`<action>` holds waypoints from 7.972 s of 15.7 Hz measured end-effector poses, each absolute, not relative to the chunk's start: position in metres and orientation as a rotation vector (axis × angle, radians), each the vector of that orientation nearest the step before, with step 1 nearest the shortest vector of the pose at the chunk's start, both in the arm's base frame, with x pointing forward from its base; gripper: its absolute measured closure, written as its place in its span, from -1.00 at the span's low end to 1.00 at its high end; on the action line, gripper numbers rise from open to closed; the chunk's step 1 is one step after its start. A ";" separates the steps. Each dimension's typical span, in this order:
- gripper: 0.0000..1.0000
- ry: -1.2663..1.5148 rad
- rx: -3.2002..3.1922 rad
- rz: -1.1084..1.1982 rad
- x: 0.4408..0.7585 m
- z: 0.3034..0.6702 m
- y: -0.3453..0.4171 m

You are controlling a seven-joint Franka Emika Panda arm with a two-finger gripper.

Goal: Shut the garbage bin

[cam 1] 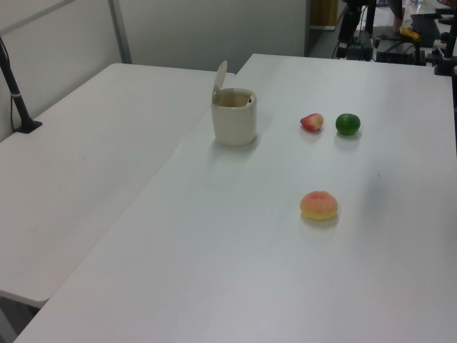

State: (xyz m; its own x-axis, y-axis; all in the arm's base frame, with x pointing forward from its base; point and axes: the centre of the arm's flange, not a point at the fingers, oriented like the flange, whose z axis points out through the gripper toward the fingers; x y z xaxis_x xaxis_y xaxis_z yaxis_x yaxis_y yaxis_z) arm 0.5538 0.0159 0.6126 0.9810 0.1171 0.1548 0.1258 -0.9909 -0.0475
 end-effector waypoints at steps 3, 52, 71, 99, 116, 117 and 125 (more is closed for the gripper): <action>-1.00 -0.188 -3.070 -0.235 0.554 0.613 0.016; 0.98 0.038 -2.715 -1.527 0.773 0.520 0.010; 0.98 0.002 -2.752 -1.548 0.785 0.476 0.004; 0.98 -0.239 -3.002 -1.055 0.761 0.425 -0.003; 0.98 -0.279 -3.014 -1.030 0.758 0.416 -0.003; 0.98 -0.279 -3.014 -1.031 0.758 0.416 -0.003; 0.98 -0.276 -3.007 -1.049 0.756 0.429 -0.004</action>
